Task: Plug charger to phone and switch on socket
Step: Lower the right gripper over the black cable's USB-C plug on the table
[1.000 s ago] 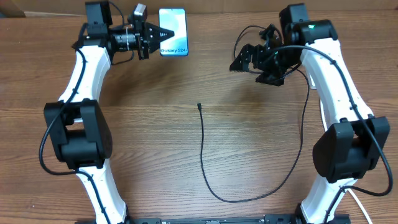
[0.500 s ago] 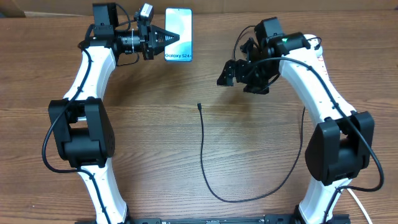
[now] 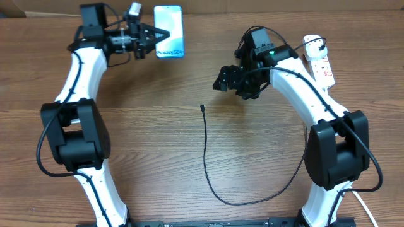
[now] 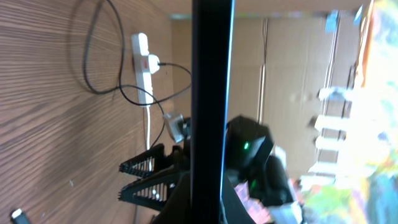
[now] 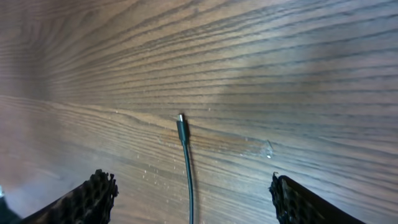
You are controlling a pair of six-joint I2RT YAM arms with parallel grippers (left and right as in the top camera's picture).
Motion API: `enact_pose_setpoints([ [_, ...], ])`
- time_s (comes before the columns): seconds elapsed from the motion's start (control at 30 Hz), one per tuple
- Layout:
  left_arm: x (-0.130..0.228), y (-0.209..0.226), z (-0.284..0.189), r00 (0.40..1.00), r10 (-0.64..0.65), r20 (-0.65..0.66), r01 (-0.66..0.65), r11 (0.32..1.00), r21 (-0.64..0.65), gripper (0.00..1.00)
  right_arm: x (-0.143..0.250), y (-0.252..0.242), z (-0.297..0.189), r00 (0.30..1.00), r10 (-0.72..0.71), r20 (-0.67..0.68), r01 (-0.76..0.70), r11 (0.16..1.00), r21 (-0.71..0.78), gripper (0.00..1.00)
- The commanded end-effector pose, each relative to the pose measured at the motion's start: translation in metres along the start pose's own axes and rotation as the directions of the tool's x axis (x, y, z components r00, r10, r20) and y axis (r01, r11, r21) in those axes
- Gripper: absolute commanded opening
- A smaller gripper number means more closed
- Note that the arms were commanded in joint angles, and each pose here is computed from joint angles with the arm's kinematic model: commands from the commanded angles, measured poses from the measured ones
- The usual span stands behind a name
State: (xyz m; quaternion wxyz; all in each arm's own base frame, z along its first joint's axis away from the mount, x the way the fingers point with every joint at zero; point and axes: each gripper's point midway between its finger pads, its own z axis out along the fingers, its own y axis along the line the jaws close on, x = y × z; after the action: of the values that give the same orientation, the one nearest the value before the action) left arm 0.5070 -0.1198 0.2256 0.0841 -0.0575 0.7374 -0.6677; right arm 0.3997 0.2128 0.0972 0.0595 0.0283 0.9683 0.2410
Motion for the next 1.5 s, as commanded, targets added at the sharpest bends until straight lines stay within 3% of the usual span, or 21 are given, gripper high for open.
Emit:
enact_pose_setpoints([
  [0.0,0.001,-0.011,-0.007,0.997,-0.074,-0.001,0.074,0.997,0.014,0.04,0.009,0.001,0.004,0.999,0.029,0.026,-0.031,0.998,0.061,0.81],
  [0.33,-0.009,-0.001,-0.013,0.984,-0.164,0.066,0.166,0.986,-0.030,0.04,0.014,-0.003,0.020,0.998,0.044,0.042,-0.047,0.996,0.081,0.80],
  [0.47,-0.012,0.001,-0.020,0.983,-0.165,0.082,0.168,0.985,-0.030,0.04,0.020,-0.008,0.037,0.999,0.036,0.034,-0.039,0.996,0.081,0.62],
  [0.73,-0.015,0.001,-0.026,0.982,-0.166,0.093,0.169,0.985,-0.026,0.04,0.036,0.008,0.063,1.000,-0.013,-0.003,0.013,0.999,0.036,0.61],
  [0.97,-0.015,0.001,-0.026,0.982,-0.166,0.093,0.169,0.985,-0.026,0.04,0.041,0.003,0.075,0.999,-0.013,0.047,0.005,0.986,0.165,0.57],
  [1.47,-0.015,0.001,-0.028,0.984,-0.148,0.095,0.151,0.988,-0.027,0.04,0.051,0.009,0.093,0.999,-0.043,0.018,0.039,0.985,0.167,0.56],
])
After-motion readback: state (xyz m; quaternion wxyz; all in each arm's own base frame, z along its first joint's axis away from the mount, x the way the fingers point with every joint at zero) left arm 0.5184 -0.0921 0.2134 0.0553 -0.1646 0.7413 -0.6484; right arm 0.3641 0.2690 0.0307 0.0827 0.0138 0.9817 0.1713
